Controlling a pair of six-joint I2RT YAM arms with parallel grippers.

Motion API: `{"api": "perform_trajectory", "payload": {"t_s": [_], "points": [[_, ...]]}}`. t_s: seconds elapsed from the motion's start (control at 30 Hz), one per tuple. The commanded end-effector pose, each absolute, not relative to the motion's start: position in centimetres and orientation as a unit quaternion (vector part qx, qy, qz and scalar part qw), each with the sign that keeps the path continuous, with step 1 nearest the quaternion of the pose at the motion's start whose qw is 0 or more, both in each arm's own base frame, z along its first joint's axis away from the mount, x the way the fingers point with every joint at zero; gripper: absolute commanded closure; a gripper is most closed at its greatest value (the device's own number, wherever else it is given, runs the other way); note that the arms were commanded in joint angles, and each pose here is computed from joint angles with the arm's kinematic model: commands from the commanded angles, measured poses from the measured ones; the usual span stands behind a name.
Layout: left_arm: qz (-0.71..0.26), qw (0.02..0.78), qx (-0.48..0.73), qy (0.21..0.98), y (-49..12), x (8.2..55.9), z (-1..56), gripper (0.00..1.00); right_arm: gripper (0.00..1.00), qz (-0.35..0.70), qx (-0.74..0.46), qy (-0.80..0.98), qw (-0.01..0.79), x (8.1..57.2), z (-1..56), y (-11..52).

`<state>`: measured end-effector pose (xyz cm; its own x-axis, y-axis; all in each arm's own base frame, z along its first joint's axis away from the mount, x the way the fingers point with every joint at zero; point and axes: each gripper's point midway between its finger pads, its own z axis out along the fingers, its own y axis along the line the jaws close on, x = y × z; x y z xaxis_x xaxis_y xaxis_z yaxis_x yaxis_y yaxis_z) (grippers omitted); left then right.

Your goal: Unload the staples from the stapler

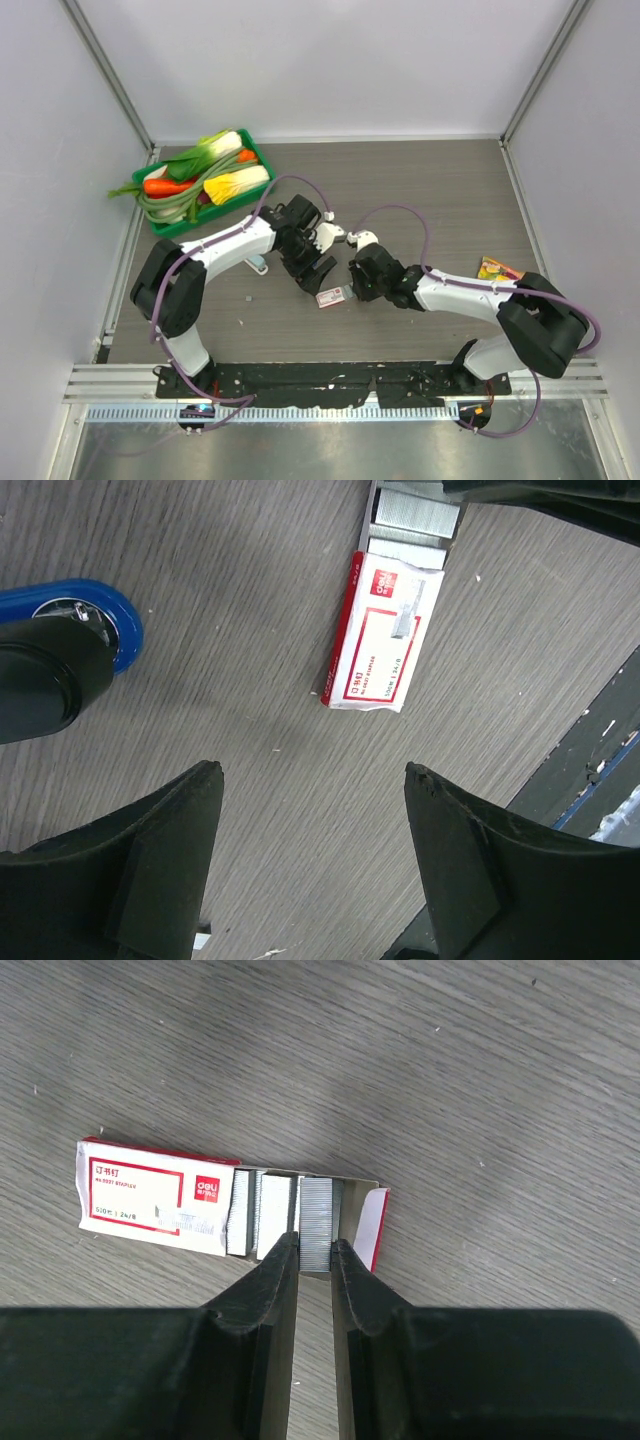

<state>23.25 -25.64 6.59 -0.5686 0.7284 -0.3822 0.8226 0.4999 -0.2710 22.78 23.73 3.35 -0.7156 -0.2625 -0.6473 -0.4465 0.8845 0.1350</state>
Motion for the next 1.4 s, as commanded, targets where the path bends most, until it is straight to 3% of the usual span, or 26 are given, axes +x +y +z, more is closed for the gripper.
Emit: {"api": "perform_trajectory", "payload": {"t_s": [0.0,0.37,0.57,0.8,0.93,1.03,1.2,1.37], "points": [[-0.216,0.129,0.451,0.856,-25.7,23.8,7.1,0.23,0.95,0.162,-0.190,0.903,0.350,24.0,5.1,25.4],[-0.212,0.136,0.455,0.854,-25.6,23.9,7.3,0.23,0.69,0.165,-0.198,0.902,0.347,24.0,5.2,25.7],[-0.214,0.141,0.456,0.852,-25.7,24.1,7.6,0.23,0.64,0.168,-0.204,0.901,0.345,23.7,5.2,25.8],[-0.212,0.139,0.455,0.854,-25.7,24.0,7.5,0.23,0.70,0.164,-0.199,0.896,0.361,24.1,6.5,25.5],[-0.214,0.143,0.453,0.854,-26.0,24.4,7.6,0.23,0.89,0.166,-0.186,0.893,0.374,23.9,7.8,24.9],[-0.218,0.147,0.451,0.853,-26.6,24.9,8.0,0.23,0.98,0.158,-0.171,0.899,0.370,23.5,7.7,24.0],[-0.231,0.145,0.449,0.851,-27.7,25.7,7.9,0.23,0.97,0.131,-0.125,0.910,0.372,23.1,7.7,21.4],[-0.261,0.136,0.453,0.842,-29.8,25.7,8.2,0.23,0.75,0.137,-0.079,0.922,0.353,22.6,6.8,20.0]]}}
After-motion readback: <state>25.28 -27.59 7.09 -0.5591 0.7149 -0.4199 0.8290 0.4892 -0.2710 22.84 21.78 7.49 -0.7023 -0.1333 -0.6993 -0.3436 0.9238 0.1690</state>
